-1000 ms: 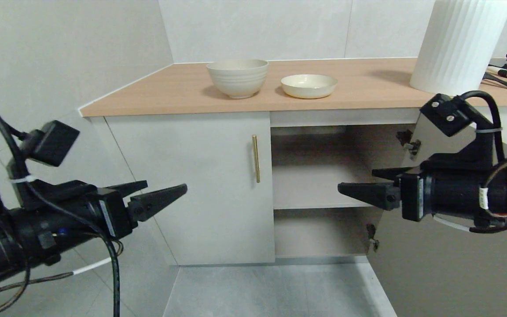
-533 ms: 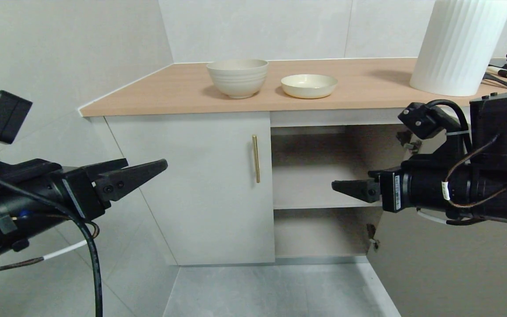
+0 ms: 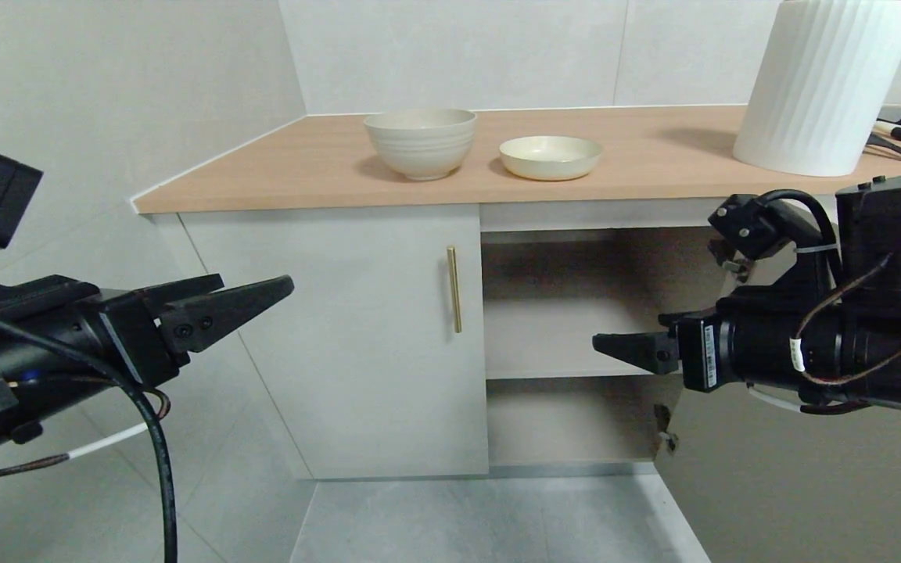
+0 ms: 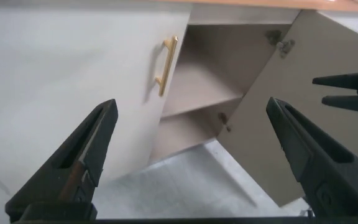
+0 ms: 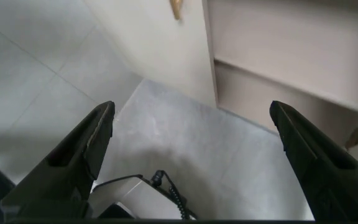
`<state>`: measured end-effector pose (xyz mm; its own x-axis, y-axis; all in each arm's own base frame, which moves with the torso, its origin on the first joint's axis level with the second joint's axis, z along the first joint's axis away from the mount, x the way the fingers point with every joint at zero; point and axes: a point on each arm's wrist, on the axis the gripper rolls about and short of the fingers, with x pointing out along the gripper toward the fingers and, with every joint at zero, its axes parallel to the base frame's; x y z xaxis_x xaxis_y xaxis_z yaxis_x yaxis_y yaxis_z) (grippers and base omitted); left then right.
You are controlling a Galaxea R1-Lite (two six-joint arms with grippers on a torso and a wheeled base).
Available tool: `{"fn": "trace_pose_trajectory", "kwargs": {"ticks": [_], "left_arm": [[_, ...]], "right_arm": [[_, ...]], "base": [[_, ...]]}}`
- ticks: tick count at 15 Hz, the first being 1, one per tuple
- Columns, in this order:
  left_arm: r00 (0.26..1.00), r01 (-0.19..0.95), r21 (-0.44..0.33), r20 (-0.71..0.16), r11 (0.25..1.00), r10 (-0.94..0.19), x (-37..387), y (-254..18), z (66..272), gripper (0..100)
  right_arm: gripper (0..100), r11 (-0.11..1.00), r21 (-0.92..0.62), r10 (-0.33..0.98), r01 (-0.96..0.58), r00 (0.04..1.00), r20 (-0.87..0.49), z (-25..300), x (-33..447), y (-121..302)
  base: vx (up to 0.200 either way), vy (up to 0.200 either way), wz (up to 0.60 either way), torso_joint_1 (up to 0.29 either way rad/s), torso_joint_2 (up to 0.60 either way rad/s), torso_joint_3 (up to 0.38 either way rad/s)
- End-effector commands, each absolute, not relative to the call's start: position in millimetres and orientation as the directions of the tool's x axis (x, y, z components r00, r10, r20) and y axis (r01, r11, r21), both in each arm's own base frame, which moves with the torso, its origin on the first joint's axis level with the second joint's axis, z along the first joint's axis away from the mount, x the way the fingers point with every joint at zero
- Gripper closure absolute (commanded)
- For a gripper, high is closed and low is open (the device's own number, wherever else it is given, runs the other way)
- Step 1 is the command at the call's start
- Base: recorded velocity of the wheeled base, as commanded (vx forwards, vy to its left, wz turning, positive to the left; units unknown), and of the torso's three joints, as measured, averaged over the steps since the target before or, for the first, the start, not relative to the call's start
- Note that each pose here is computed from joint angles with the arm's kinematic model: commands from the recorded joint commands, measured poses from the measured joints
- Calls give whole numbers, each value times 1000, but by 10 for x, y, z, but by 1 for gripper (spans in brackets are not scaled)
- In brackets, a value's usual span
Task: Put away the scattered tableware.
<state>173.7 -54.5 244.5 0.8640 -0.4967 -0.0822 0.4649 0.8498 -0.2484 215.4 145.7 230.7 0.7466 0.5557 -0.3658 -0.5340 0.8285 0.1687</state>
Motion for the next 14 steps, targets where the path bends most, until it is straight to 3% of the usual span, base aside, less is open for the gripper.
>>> {"fn": "trace_pose_trajectory", "kwargs": {"ticks": [1,8,14], "left_arm": [[865,462,-249,-85,851,-495,1745,-543,2440,0],[870,459,-243,-74,855,-488,1716,-520,2458,0],[861,466,-247,-93,849,-500,1490,-477,2561,0]], "right_arm": [[0,828,168,556,-534,746,-367,2302,2137,1441],[0,824,157,558,-544,734,-386,2242,2117,1452],[0,803,141,584,-579,720,-375,2275,2002,1466]], "base": [[200,0,0,7,7,-2],[200,0,0,2,3,0],[0,0,0,0,0,0]]}}
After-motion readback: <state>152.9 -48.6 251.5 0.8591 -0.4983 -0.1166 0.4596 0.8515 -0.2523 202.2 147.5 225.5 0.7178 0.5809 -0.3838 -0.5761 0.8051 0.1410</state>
